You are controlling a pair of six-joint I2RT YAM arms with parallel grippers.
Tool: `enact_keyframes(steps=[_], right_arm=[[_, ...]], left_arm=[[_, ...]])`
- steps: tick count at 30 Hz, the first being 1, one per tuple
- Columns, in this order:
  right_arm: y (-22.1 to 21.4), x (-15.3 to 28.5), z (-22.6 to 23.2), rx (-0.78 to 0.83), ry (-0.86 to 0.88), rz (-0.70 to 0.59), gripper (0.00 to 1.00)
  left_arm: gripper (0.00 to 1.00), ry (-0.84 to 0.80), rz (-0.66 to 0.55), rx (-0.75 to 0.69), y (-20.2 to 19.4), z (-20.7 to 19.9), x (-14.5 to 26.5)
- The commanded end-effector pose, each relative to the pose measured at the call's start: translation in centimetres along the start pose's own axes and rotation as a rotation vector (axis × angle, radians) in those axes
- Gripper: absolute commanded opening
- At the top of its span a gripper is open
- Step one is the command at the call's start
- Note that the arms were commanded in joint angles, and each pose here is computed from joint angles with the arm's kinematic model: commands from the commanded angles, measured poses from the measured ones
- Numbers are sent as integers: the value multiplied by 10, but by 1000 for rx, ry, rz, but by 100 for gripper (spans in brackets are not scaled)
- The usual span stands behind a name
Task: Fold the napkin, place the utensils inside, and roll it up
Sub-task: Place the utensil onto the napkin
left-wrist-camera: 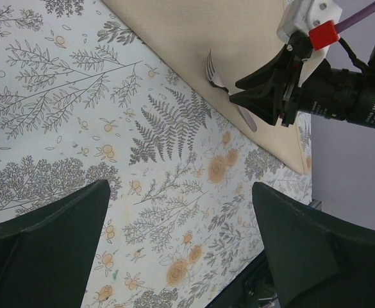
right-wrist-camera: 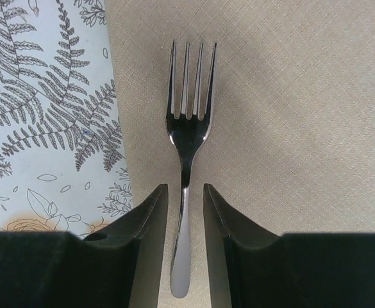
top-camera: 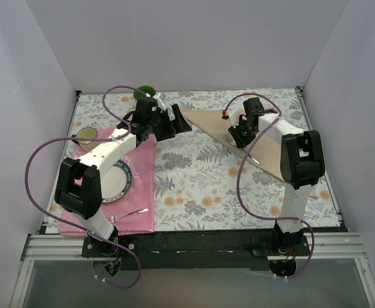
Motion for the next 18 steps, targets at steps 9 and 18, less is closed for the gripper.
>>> enact_keyframes(steps=[9,18], right_arm=[[-15,-10,-5,31,-5,55,30],[-16,-10,-2,45,13,53,15]], left_arm=[[94,-23,-51,-51,13,-13,20],[94,-25,-44,-53,11,-12,18]])
Point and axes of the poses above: each gripper's point midway between its finger pads, its own x axis back along the fingers, its own z axis along the line the jaws close on, y = z × x, the point moved 1 cm from there along x, back along the fingers, and after that the axes turned 15 degrees about -x, right-handed, at the moved point
